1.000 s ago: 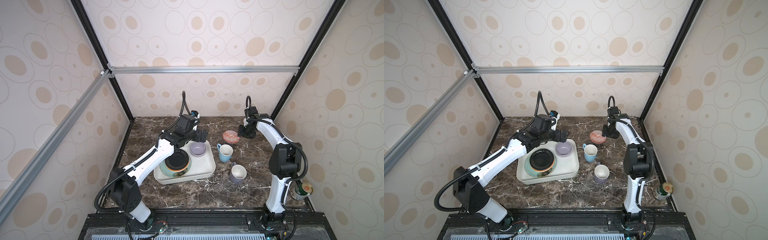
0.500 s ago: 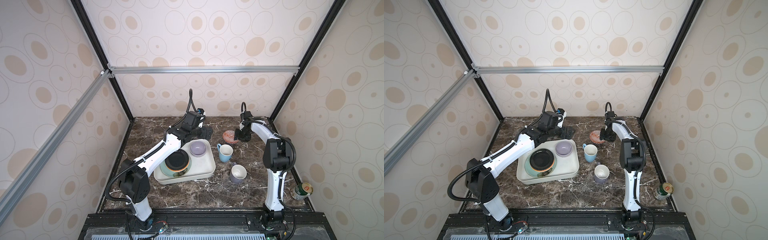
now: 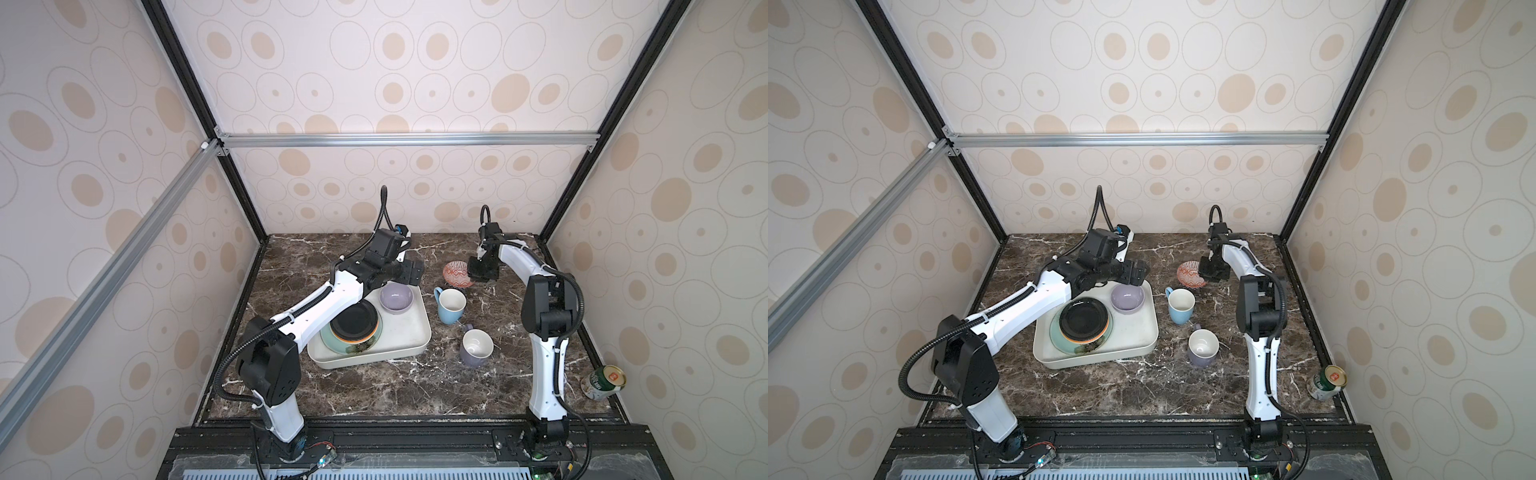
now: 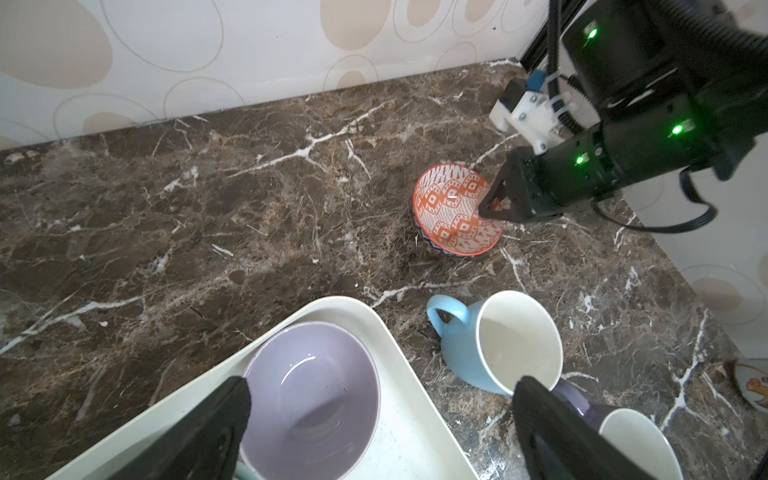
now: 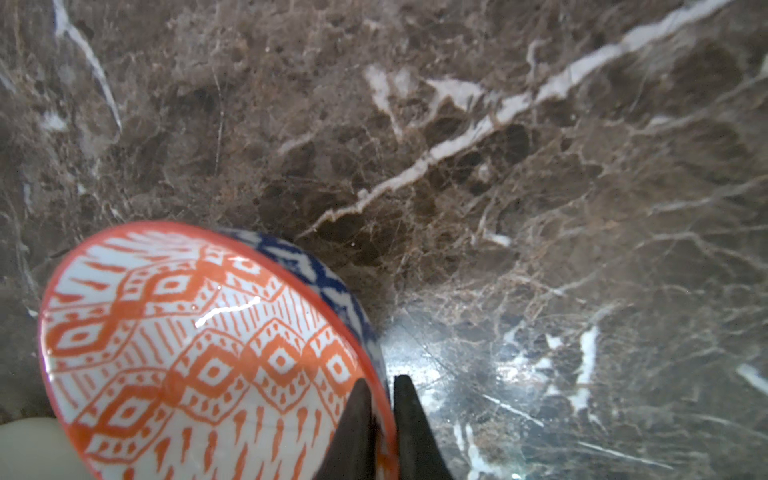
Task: Place the mixed dishes into the plastic bin
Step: 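Lower the right gripper and grasp the rim of the orange-patterned bowl, then lift the orange-patterned bowl and carry it over the lavender bowl in the bin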
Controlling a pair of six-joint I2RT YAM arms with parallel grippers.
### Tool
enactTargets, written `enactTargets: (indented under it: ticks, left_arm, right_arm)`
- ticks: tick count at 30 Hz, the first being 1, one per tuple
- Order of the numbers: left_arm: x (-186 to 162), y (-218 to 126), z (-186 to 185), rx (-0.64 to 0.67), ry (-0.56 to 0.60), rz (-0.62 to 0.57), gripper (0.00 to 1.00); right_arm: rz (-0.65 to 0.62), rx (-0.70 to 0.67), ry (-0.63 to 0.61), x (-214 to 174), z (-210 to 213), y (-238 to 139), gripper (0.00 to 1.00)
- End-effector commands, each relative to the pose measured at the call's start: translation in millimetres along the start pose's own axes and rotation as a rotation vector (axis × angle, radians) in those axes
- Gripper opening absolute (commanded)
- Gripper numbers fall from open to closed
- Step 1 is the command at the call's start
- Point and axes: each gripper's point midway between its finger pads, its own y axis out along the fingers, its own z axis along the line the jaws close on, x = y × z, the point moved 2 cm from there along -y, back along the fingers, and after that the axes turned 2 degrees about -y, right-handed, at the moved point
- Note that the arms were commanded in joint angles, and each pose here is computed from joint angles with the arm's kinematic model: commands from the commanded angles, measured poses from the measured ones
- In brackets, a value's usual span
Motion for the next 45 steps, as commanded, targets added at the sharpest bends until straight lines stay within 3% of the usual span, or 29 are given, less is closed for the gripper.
enactTargets:
  ticks: [1, 15, 27, 38, 45]
  left_arm:
    - [10.0, -23.4, -3.3, 0.003, 0.033, -0.050, 0.99]
    - [3.3, -53.8, 8.4, 0.054, 0.051, -0.088, 0.99]
    - [-3.4, -87.0, 27.9, 0.116, 0.032, -0.145, 0.99]
    - [-24.3, -116.6, 45.1, 0.142, 0.001, -0.176, 0.99]
    - [-36.3, -148.3, 54.1, 0.157, -0.017, -0.225, 0.99]
  right_arm:
    - [0.013, -0.021, 0.009, -0.7, -4.3, -3.1, 0.08]
    - [-0.072, -0.037, 0.017, 14.1, -2.4, -35.9, 0.03]
    - [-0.166, -0.003, 0.000, 32.8, 11.6, -91.5, 0.03]
    - [-0.235, 0.049, -0.113, 19.9, 69.9, -132.5, 0.03]
    - [-0.214, 0.113, -0.262, -16.4, 148.2, -137.7, 0.03]
